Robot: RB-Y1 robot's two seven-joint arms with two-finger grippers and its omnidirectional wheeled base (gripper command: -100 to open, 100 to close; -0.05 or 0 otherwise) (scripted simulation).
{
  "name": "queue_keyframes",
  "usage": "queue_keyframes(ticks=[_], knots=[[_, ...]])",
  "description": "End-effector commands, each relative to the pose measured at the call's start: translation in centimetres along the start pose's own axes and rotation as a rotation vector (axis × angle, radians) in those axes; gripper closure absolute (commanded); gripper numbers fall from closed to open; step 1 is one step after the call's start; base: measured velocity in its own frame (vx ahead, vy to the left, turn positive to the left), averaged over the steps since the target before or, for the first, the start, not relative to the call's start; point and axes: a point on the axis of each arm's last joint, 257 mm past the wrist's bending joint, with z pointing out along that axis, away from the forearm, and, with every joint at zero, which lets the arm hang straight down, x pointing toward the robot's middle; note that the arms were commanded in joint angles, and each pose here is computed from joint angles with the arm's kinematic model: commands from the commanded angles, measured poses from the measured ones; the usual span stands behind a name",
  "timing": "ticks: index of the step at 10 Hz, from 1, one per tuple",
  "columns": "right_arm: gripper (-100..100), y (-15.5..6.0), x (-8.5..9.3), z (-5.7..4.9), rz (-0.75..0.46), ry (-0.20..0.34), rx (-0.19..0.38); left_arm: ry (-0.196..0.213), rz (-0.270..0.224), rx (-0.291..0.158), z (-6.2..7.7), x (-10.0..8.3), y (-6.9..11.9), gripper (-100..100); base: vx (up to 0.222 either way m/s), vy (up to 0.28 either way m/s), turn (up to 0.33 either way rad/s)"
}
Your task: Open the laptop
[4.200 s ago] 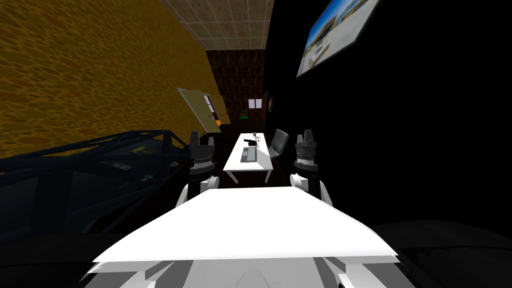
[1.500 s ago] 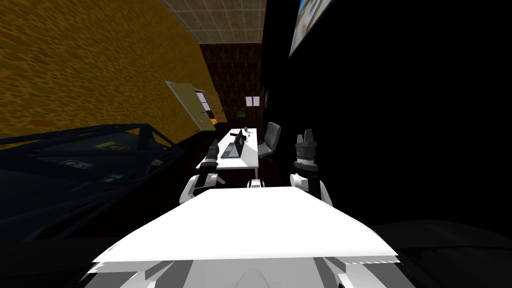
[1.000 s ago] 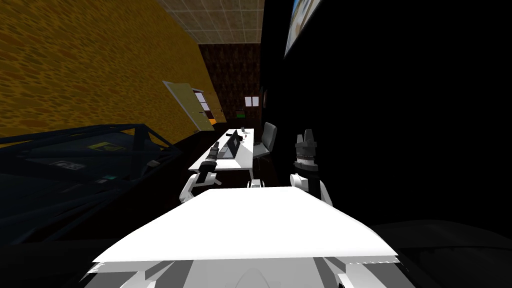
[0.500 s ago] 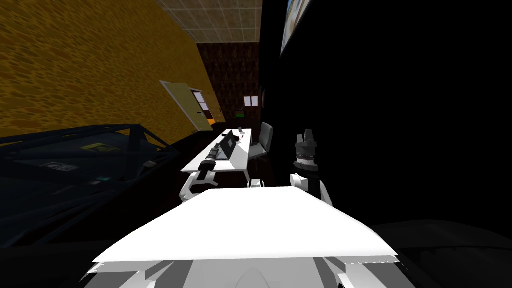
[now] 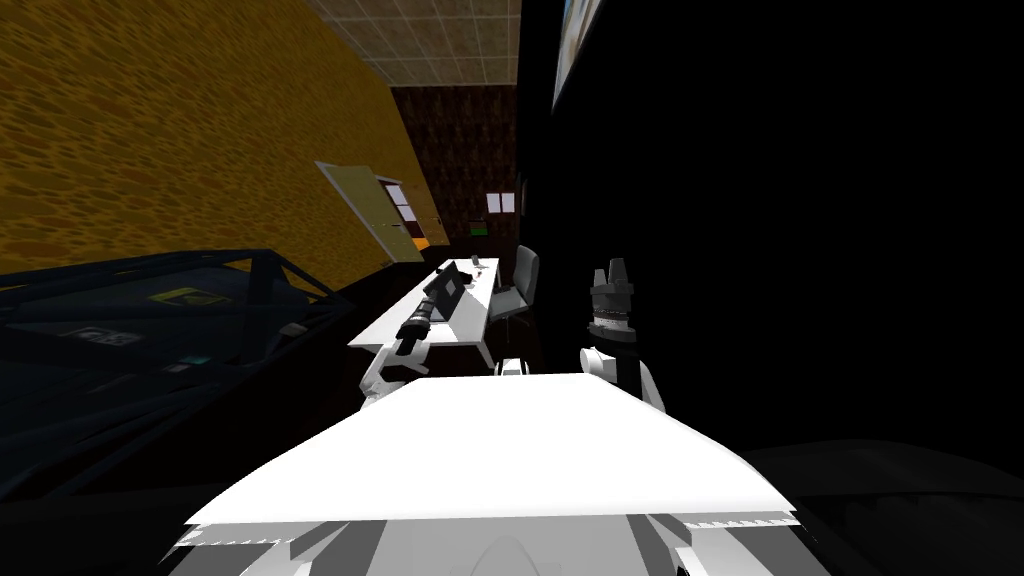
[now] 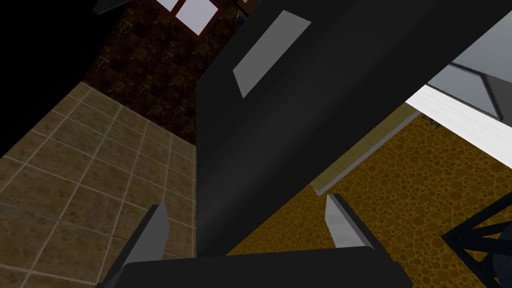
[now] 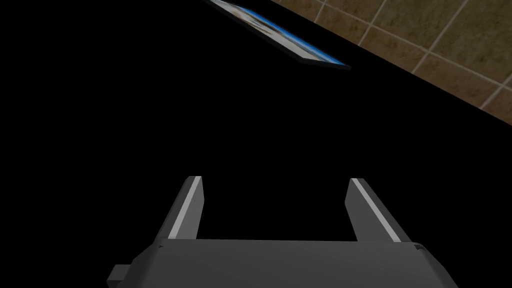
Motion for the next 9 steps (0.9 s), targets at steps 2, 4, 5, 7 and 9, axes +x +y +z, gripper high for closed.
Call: queue_keyframes(ticks=[2,4,5,7,9], knots=[[0,0.0,0.0,0.0,0.000,0.000,0.000,0.000,0.008,-0.004,1.0,0.4,-1.3,-100,0.033,0.024,-0.004],[0,0.0,0.0,0.0,0.000,0.000,0.000,0.001,0.004,-0.004,0.2,0.1,-0.2,100,-0.004,-0.001,0.007],[0,0.0,0.0,0.0,0.000,0.000,0.000,0.001,0.006,-0.010,0.5,0.3,-0.5,100,-0.007,0.003,-0.006],[0,0.0,0.0,0.0,0.000,0.000,0.000,0.009,-0.102,-0.030,0.6,0.7,-1.0,100,0.001,0.096,-0.005],[0,0.0,0.0,0.0,0.000,0.000,0.000,0.016,-0.181,-0.045,0.7,1.0,-1.4,100,-0.016,0.129,-0.016]])
